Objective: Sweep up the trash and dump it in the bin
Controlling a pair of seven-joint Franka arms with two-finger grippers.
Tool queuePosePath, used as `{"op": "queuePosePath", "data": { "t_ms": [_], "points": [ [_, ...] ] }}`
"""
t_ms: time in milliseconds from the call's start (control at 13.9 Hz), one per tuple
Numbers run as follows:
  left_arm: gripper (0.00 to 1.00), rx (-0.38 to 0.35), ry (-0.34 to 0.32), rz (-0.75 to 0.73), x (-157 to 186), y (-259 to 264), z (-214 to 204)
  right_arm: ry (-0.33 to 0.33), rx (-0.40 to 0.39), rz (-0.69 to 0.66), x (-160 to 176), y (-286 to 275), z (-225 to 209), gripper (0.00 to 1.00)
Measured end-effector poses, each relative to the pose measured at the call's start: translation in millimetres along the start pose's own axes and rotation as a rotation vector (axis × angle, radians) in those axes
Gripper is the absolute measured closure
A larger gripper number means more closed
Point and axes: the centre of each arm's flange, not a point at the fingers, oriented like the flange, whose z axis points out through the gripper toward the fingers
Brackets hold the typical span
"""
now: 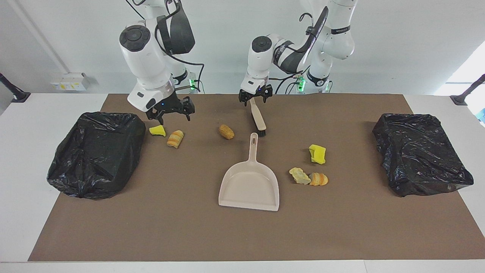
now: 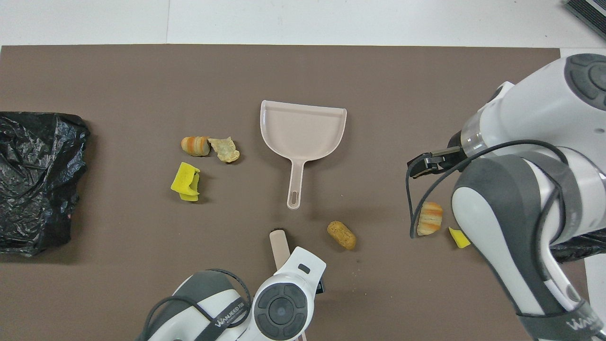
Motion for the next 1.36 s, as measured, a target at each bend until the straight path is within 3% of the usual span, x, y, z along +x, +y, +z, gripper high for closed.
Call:
{"op": "queuePosePath", "data": {
  "t_ms": [431,862,1005,1149,1292,1364],
  "points": [
    [0.00,0.019,-0.009,0.020,-34,3,23,0.047,0.019,0.040,42,-59,35,0.00],
    [0.00,0.035,-0.013,0.019,-44,4,38,0.151,0.120,0.098,81,-118,79,0.00],
    [0.19,0.031,-0.011,0.019,-43,4,36,0.169,0.140,0.111,88,-148,102,0.00],
    [0.48,0.030,-0.012,0.017,-43,5,32,0.167,0.154,0.138,93,-179,121,0.00],
    [0.70,0.031,-0.013,0.018,-42,5,30,0.165,0.164,0.153,95,-204,137,0.00],
    [0.74,0.033,-0.015,0.019,-42,4,28,0.161,0.165,0.149,95,-212,143,0.00]
  ]
}}
